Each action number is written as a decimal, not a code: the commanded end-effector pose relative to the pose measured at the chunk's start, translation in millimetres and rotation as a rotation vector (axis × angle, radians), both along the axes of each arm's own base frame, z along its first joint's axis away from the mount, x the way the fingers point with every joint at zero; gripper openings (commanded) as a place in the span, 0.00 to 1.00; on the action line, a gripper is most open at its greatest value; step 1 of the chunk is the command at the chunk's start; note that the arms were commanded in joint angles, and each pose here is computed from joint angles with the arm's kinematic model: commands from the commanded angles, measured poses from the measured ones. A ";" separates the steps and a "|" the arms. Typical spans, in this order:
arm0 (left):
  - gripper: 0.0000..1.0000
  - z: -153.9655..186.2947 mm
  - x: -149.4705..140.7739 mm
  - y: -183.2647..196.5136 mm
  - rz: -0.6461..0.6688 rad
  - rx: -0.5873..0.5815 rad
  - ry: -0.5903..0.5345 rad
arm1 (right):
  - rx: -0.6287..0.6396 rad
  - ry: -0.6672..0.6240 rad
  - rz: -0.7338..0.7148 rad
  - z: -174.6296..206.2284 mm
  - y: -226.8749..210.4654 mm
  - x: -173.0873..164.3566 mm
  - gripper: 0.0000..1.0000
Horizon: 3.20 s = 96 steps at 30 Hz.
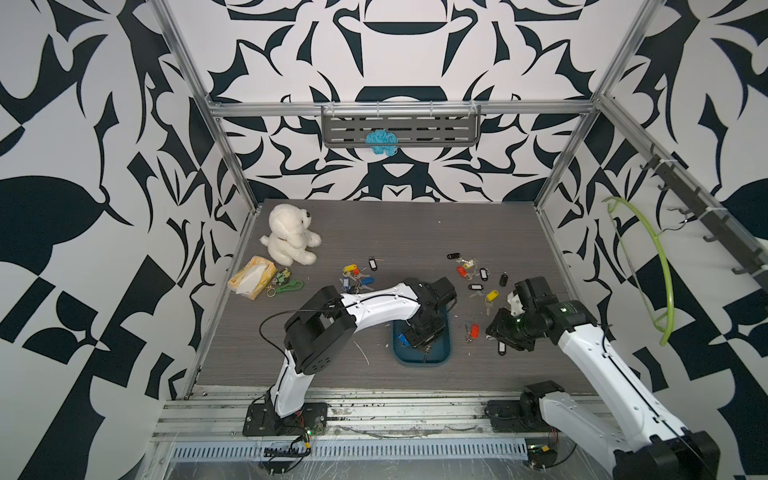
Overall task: Take the keys out of the storage box
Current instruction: Pick up the key from the storage box, then place the key at the center of the board.
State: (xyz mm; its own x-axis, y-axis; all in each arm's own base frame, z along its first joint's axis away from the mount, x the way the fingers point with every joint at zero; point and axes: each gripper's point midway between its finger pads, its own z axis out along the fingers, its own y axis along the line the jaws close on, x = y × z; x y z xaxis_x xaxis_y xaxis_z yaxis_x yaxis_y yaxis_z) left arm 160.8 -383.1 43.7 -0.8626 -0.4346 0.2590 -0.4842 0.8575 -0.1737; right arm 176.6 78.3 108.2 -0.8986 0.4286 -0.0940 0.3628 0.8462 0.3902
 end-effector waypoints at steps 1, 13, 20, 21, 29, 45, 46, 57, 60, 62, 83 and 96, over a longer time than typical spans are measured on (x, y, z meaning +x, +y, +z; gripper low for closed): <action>0.41 -7.5 -1.2 3.2 0.011 0.016 0.018 | 0.006 -0.006 0.011 0.1 0.7 0.1 0.39; 0.26 -11.4 -2.1 4.1 0.000 0.014 0.020 | 0.005 -0.006 0.013 -0.2 0.8 0.5 0.38; 0.22 -10.2 -4.0 8.1 -0.006 0.016 0.018 | 0.005 -0.005 0.012 -0.1 0.8 0.7 0.38; 0.24 -10.0 -4.5 9.3 -0.007 0.020 0.019 | 0.006 -0.004 0.013 -0.3 1.0 0.5 0.38; 0.23 -12.6 -6.2 14.5 -0.011 0.036 0.020 | 0.007 -0.006 0.013 0.3 1.0 0.4 0.38; 0.00 42.1 19.6 16.3 -0.110 0.034 -0.165 | 0.001 -0.008 0.011 0.5 -0.2 -0.7 0.38; 0.00 53.7 24.5 17.0 -0.124 0.034 -0.201 | 0.000 -0.009 0.011 0.5 -0.4 -0.4 0.38; 0.00 147.5 45.5 77.6 -0.129 0.086 -0.416 | 0.044 -0.024 0.067 15.0 10.6 6.4 0.38; 0.00 142.1 40.2 120.1 -0.087 0.137 -0.393 | 0.063 -0.045 0.127 29.4 20.3 11.1 0.39; 0.00 131.6 34.0 150.5 -0.054 0.172 -0.357 | 0.069 -0.051 0.174 38.5 29.7 13.3 0.40; 0.07 43.0 41.1 250.1 0.071 0.105 -0.132 | 0.047 0.095 0.362 11.4 182.9 32.4 0.43; 0.59 32.8 47.6 259.7 0.041 0.082 -0.143 | -0.069 0.223 0.254 -40.4 224.9 18.1 0.33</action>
